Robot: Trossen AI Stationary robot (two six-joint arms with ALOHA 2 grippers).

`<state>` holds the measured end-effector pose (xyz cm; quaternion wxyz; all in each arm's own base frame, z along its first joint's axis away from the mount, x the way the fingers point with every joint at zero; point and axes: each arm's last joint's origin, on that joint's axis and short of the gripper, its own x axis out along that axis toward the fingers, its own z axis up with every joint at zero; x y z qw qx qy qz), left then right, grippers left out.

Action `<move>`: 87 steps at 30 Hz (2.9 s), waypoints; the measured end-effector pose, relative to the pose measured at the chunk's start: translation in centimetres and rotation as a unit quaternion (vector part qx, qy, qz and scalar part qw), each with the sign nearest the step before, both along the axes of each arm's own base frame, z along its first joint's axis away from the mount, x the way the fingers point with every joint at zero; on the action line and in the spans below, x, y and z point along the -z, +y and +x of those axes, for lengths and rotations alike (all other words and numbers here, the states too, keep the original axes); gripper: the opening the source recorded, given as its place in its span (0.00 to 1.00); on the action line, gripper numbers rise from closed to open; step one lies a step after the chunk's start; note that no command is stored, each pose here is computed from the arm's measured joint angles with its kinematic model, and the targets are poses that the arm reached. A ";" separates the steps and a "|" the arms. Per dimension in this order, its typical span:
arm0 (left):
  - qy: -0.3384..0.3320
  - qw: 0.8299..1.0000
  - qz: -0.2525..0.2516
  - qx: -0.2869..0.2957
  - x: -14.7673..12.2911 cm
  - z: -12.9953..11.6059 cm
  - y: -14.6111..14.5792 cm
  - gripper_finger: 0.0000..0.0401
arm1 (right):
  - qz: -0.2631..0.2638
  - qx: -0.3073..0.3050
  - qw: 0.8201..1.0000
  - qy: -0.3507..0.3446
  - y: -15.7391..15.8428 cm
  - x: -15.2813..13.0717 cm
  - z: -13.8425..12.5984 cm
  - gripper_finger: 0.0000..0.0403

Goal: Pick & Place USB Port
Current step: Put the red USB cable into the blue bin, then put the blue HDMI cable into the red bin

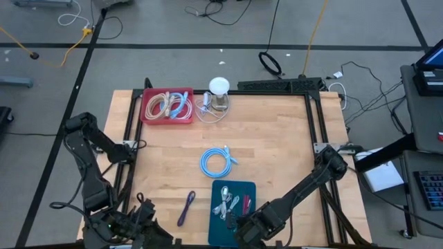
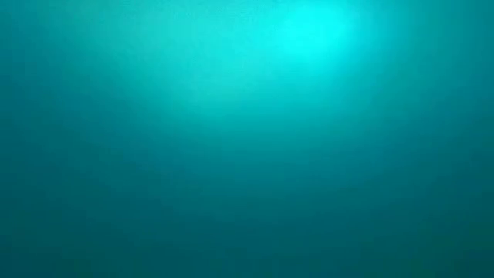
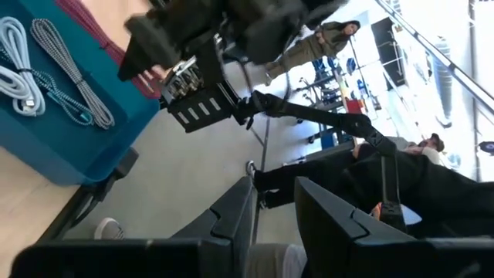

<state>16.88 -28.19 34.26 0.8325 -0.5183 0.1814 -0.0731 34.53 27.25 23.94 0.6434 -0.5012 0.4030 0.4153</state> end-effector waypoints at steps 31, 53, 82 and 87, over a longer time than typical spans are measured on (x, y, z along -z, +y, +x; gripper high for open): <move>0.005 0.997 0.018 -0.072 0.5 0.4 0.8 0.25 | 0.066 0.221 0.934 -0.273 -1.4 -6.9 1.7 0.28; 0.414 0.897 0.099 -0.117 5.9 10.9 21.9 0.47 | 0.177 0.619 0.757 -0.114 -10.0 -14.7 -9.2 0.28; 0.571 0.808 0.114 -0.094 20.3 18.3 30.6 0.72 | 0.443 0.725 0.514 -0.116 -17.1 -4.4 -16.3 0.28; 0.585 0.797 0.103 -0.106 21.2 18.3 30.8 0.59 | 0.472 0.697 0.522 -0.133 -17.3 -5.3 -16.0 0.28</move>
